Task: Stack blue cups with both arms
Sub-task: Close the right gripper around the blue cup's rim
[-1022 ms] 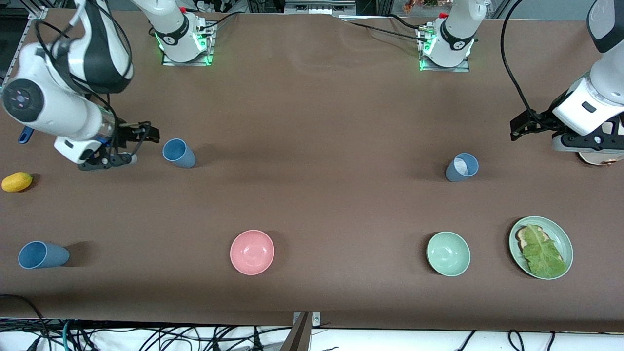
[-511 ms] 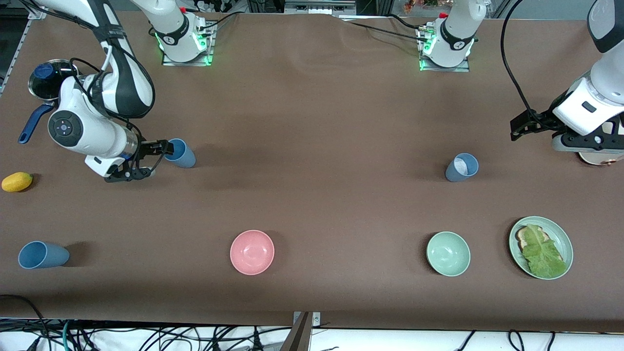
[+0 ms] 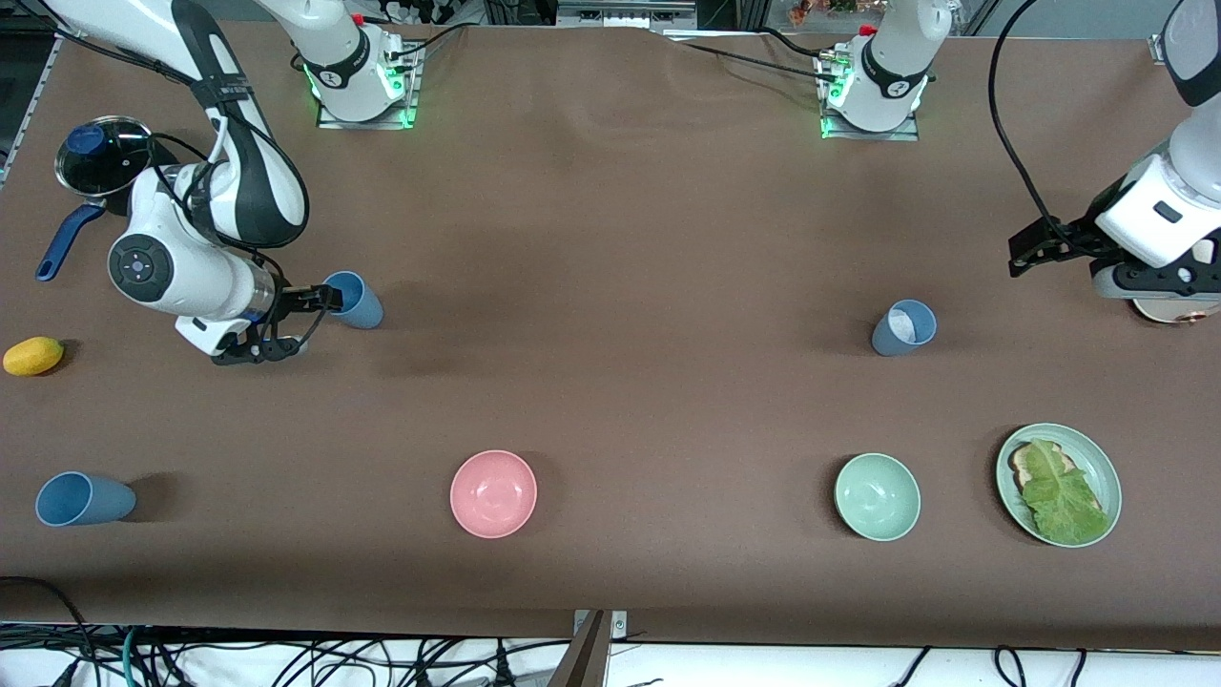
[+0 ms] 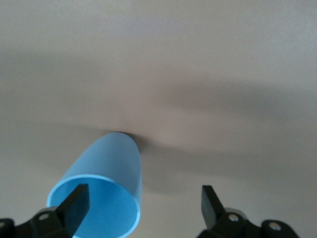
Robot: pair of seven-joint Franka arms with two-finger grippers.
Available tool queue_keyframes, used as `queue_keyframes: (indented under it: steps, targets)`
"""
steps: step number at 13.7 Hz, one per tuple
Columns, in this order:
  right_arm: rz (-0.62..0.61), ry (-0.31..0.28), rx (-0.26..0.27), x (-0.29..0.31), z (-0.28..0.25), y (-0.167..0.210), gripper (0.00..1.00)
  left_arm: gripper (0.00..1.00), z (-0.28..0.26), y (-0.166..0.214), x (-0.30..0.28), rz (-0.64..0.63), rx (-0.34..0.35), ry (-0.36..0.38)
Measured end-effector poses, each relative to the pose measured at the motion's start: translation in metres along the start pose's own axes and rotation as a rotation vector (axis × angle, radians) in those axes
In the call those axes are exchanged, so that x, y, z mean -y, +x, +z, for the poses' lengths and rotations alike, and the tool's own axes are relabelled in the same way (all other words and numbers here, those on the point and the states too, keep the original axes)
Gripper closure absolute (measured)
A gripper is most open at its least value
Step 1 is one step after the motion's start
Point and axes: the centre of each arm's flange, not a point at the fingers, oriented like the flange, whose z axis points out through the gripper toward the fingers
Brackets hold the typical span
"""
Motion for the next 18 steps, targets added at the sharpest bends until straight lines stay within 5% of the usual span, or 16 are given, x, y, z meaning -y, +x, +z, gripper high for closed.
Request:
queue_keyframes:
  steps: [8, 10, 18]
  targets:
    - [0.000, -0.001, -0.010, 0.001, 0.028, -0.010, 0.02, 0.00, 0.009, 0.004, 0.009, -0.015, 0.017, -0.001]
    - [0.001, -0.001, -0.008, 0.001, 0.029, -0.010, 0.17, 0.00, 0.016, 0.006, 0.017, -0.029, 0.028, -0.002]
    - [0.001, -0.001, -0.007, 0.000, 0.034, -0.010, 0.32, 0.00, 0.015, 0.013, 0.019, -0.030, 0.022, -0.003]
